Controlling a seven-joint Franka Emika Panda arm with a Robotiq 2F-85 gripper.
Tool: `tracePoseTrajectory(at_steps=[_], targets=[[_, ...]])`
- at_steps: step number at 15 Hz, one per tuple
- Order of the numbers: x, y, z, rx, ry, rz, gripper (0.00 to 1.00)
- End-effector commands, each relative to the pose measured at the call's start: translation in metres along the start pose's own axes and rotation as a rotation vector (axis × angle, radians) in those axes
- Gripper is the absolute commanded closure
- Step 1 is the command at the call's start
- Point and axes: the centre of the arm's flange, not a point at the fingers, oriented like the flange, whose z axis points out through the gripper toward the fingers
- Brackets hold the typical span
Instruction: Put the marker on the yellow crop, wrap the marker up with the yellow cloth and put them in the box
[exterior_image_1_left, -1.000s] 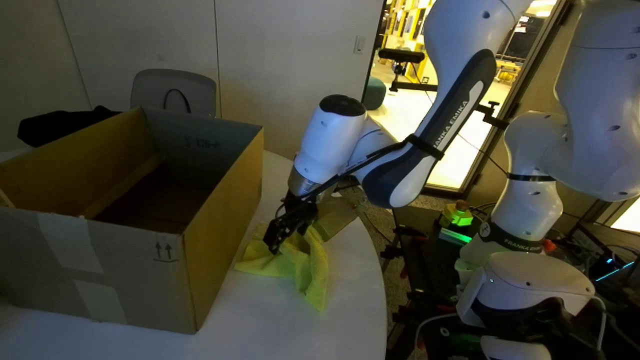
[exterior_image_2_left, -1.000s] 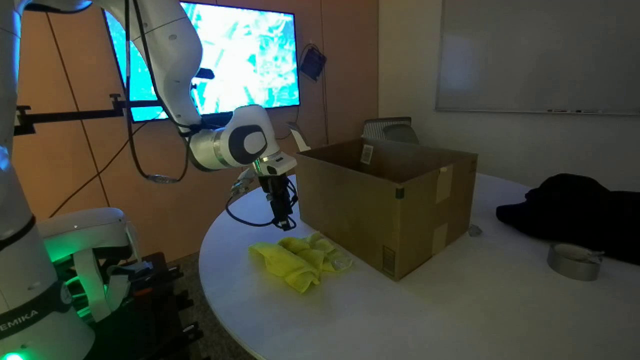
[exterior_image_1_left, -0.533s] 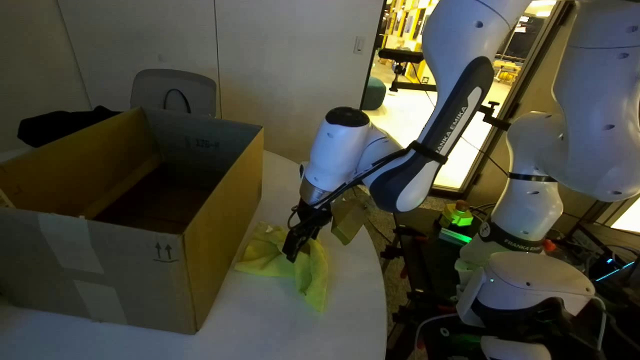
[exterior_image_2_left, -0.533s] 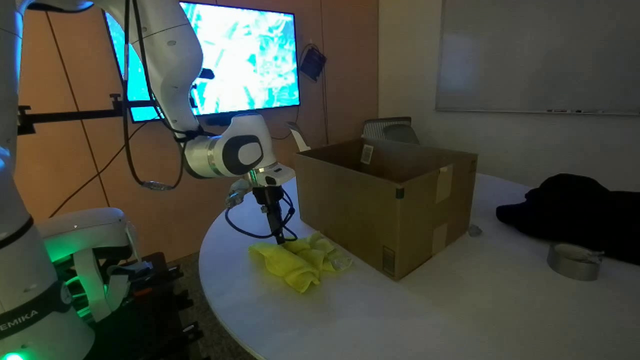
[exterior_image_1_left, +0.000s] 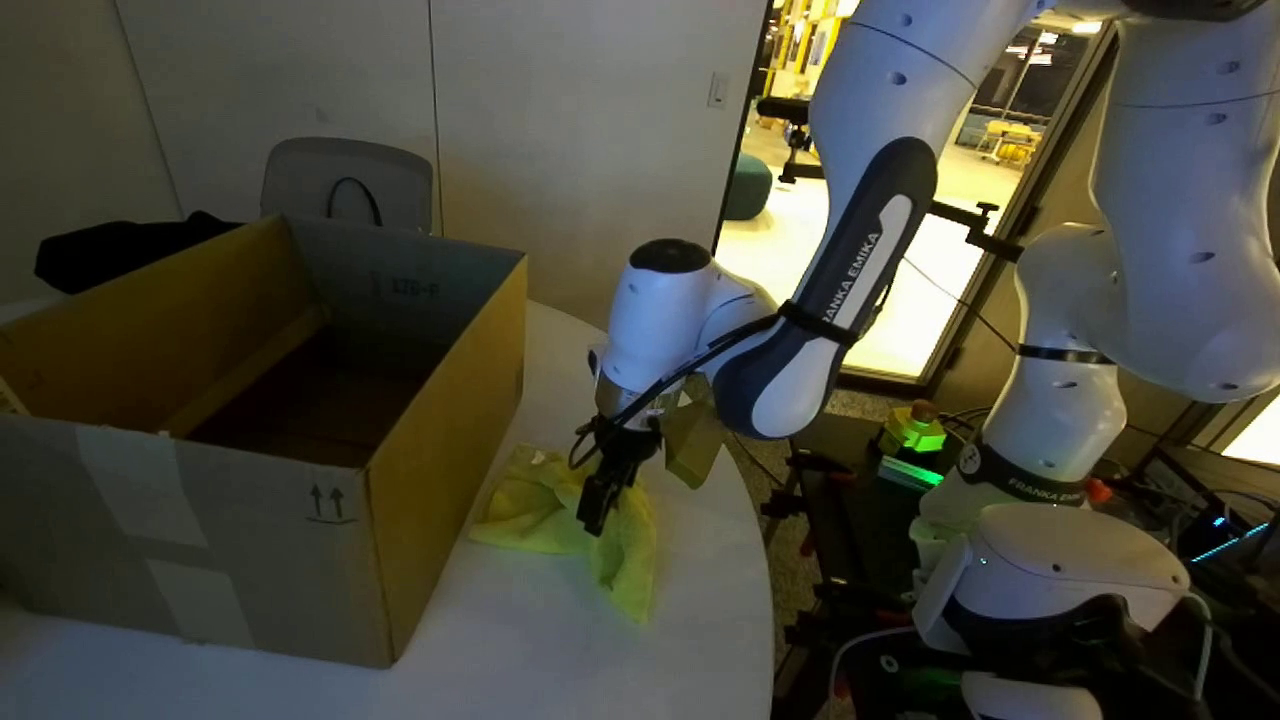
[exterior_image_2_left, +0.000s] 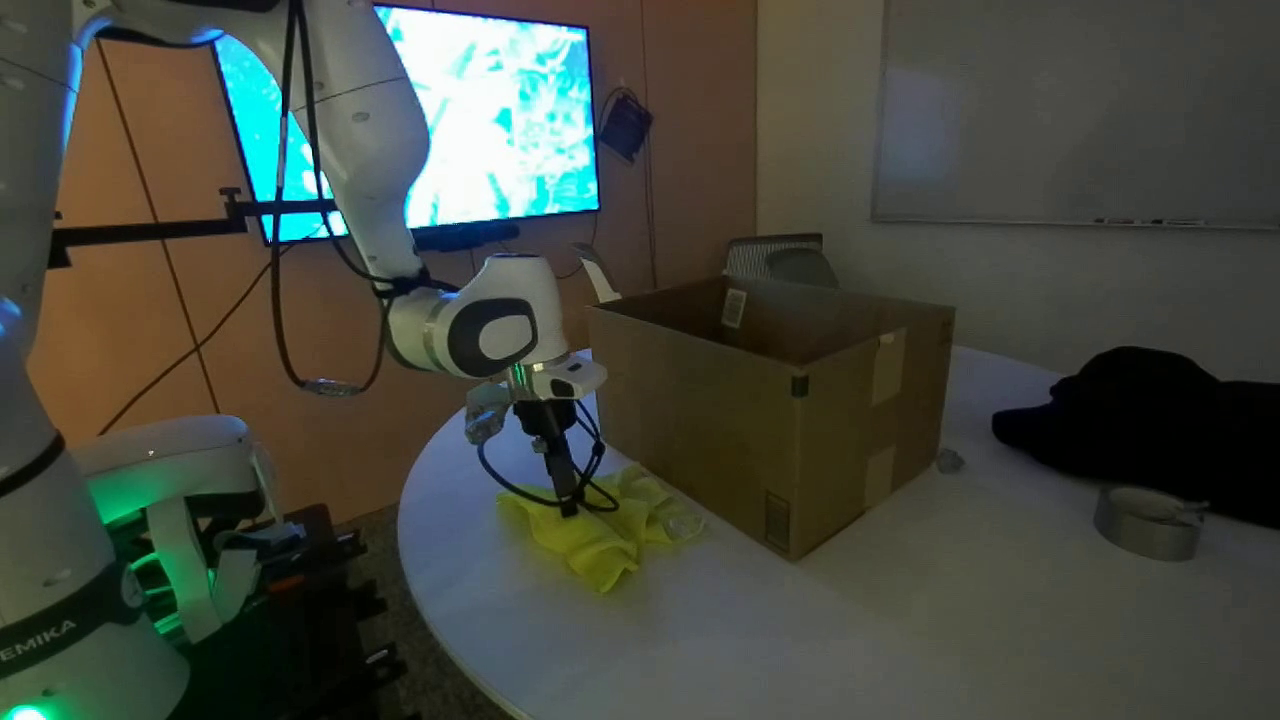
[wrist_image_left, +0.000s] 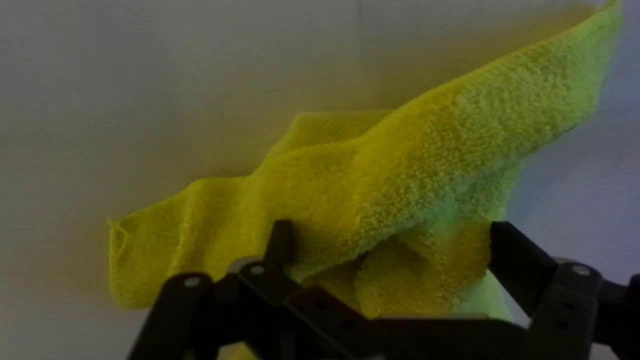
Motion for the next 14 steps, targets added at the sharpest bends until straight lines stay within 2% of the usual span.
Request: tracePoseTrajectory(at_steps=[1, 7, 10, 11, 12, 14], targets=[[0.017, 0.009, 0.022, 0.007, -0.020, -0.047, 0.00], [0.019, 0.025, 0.065, 0.005, -0.103, -0.069, 0.00], [0.022, 0.030, 0.069, 0.015, -0.123, -0.070, 0.00], [0.022, 0.031, 0.069, 0.020, -0.127, -0.069, 0.06], [0.023, 0.031, 0.069, 0.022, -0.129, -0.071, 0.27], [0.025, 0.031, 0.065, 0.027, -0.135, -0.074, 0.31]])
